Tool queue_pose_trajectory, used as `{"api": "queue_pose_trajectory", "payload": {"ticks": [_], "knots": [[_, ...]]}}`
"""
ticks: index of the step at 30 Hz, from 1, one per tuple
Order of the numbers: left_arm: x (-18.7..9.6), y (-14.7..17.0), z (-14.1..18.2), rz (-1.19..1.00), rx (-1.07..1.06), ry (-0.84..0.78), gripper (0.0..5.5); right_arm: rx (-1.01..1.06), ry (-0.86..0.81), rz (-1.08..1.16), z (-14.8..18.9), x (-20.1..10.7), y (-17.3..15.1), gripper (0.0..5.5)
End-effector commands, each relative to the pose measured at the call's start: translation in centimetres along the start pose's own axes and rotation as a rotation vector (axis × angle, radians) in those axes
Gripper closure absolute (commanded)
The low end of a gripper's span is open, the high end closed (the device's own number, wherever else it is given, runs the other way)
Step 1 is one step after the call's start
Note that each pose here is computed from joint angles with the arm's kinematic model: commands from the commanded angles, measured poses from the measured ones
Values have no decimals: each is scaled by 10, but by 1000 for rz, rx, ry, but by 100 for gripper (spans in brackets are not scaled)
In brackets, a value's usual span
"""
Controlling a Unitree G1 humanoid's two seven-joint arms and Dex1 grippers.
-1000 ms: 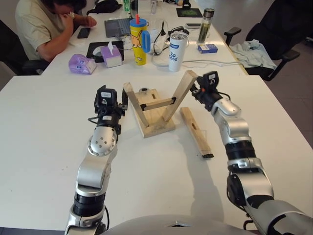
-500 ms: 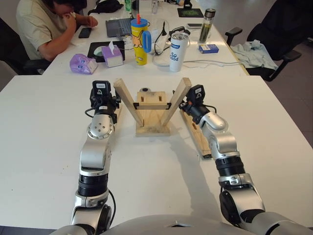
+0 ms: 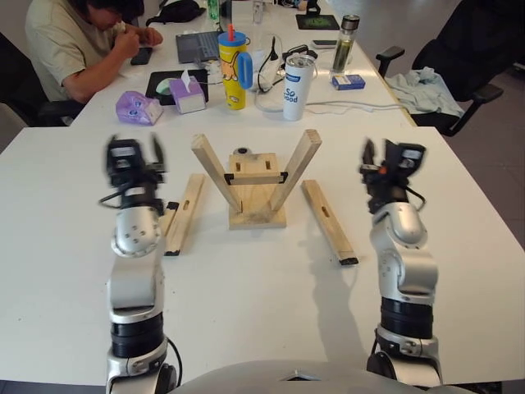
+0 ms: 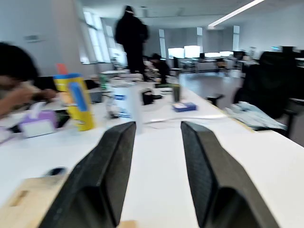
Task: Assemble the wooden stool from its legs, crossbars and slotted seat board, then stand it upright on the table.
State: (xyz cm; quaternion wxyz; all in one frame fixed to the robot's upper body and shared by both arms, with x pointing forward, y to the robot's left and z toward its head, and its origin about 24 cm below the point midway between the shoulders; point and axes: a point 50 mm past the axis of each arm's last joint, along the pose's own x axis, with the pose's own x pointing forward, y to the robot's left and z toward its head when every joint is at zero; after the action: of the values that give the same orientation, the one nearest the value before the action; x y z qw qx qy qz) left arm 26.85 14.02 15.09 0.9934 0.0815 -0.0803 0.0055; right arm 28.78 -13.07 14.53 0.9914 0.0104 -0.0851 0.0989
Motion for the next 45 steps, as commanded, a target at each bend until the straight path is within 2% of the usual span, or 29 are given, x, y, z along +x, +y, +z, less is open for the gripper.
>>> {"api": "queue_pose_trajectory", "payload": {"ticks": [1, 3, 7, 9, 12, 15, 17, 18, 22, 25, 28, 36, 38, 40, 43, 45], "knots": [[-3, -47, -38, -287, 89, 273, 230, -92, 396, 403, -55, -14, 72, 375], [1, -16, -44, -149, 120, 305, 230, -111, 453, 275, -67, -17, 44, 375], [-1, 37, -51, 58, 189, 331, 230, -149, 535, 200, -81, -22, 5, 375], [-2, 60, -50, 118, 224, 324, 230, -186, 508, 171, -78, -16, -11, 375], [-3, 88, -54, 98, 264, 351, 230, -175, 403, 184, -64, 0, -19, 375], [-4, 89, -62, -243, 269, 400, 230, -101, 250, 229, -42, 17, -15, 375], [-19, 84, -59, -592, 232, 435, 230, -84, 188, 257, -34, 29, -11, 375], [-24, 87, -55, -696, 223, 458, 230, -70, 165, 275, -31, 34, -9, 375], [-36, 114, -38, -929, 203, 622, 230, -66, 92, 445, -26, 49, 6, 375], [-37, 118, -33, -1010, 213, 675, 230, -64, 51, 757, -22, 34, 34, 375], [-39, 114, -36, -1049, 198, 700, 230, -67, 33, 916, -19, 24, 51, 375], [-56, 106, -53, -1122, 156, 781, 230, -107, 32, 1109, -13, 0, 92, 375], [-65, 98, -58, -1163, 131, 797, 230, -90, 44, 1047, -12, 4, 85, 375], [-72, 88, -62, -1197, 100, 802, 230, -145, 105, 926, -21, 15, 64, 375], [-82, 67, -70, -1221, 55, 789, 230, -341, 295, 762, -55, 27, 17, 375], [-91, 51, -75, -1246, 36, 791, 230, -424, 360, 741, -69, 28, 2, 375]]}}
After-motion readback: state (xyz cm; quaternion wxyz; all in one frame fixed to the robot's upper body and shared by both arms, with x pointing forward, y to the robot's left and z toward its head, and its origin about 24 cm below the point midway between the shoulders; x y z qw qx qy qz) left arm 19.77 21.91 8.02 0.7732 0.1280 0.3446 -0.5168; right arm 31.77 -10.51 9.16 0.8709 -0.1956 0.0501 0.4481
